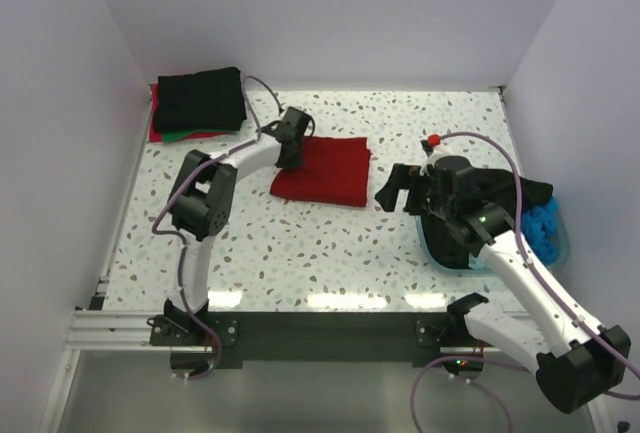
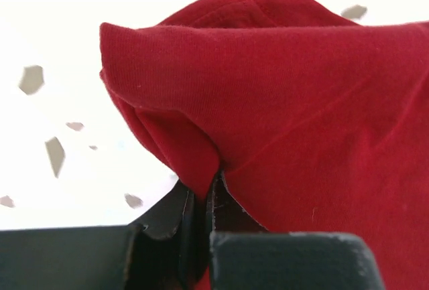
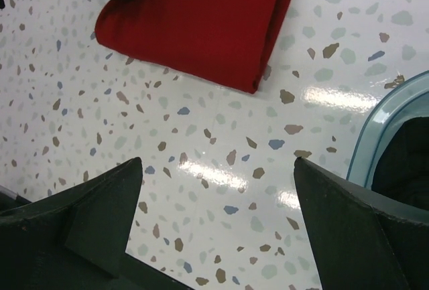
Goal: Fold and stack the t-shirts
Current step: Neatly place the folded tshirt to the corner
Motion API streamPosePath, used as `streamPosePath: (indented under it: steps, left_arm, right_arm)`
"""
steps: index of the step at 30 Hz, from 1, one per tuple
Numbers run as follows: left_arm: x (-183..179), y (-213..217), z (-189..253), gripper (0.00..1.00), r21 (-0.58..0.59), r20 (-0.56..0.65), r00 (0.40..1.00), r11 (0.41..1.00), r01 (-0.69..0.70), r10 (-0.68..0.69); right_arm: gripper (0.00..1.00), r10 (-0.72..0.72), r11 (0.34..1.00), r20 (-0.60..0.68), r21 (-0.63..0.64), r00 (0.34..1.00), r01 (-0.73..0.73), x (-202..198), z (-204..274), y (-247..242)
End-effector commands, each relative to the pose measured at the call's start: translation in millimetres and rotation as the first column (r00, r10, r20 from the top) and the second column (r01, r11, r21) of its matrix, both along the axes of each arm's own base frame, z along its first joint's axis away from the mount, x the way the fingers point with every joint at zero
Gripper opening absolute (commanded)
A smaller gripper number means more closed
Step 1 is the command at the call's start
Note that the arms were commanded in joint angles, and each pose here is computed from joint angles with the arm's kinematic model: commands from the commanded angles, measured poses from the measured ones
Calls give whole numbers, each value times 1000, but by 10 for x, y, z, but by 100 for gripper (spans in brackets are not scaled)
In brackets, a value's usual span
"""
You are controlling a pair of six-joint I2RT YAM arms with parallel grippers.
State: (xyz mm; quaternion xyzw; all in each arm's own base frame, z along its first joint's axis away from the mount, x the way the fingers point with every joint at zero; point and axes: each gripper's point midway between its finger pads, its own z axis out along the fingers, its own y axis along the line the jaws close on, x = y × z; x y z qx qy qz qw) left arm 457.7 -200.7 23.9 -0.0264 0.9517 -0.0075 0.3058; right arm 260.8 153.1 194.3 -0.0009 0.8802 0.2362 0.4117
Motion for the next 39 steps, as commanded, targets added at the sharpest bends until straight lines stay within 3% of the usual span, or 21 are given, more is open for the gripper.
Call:
streamPosePath:
  steps: [1, 5, 9, 20, 27, 32, 39]
  left_arm:
    - [-15, 451, -202, 0, 249, -60, 998, 969, -11, 27]
    - [337, 643, 217, 0, 396, 81, 997, 918, -23, -10]
    - [712, 763, 649, 0, 434, 189, 980, 900, -35, -53]
    - [1413, 1275, 1621, 0, 606, 350, 924, 790, -94, -158]
    - [1726, 1598, 2234, 0, 580, 478, 870, 788, -206, -124]
    - [1765, 1837, 2624, 0, 559, 554, 826, 781, -279, -102]
    - [1717, 2209, 3118, 0, 449, 648, 761, 824, -346, -33]
  right_arm:
    - [99, -19, 999, 25, -44, 999, 21, 44, -37, -83]
    - [99, -24, 994, 28, -105, 999, 26, 135, -64, -134]
    - [99, -24, 992, 11, -123, 1000, 25, 171, -154, -135]
    - [99, -70, 983, 5, -170, 998, 70, 241, -285, -257]
    - [99, -61, 986, -8, -153, 998, 59, 278, -336, -201]
    - [99, -66, 985, -38, -161, 997, 59, 287, -417, -194]
    - [99, -95, 979, -42, -184, 995, 86, 320, -439, -243]
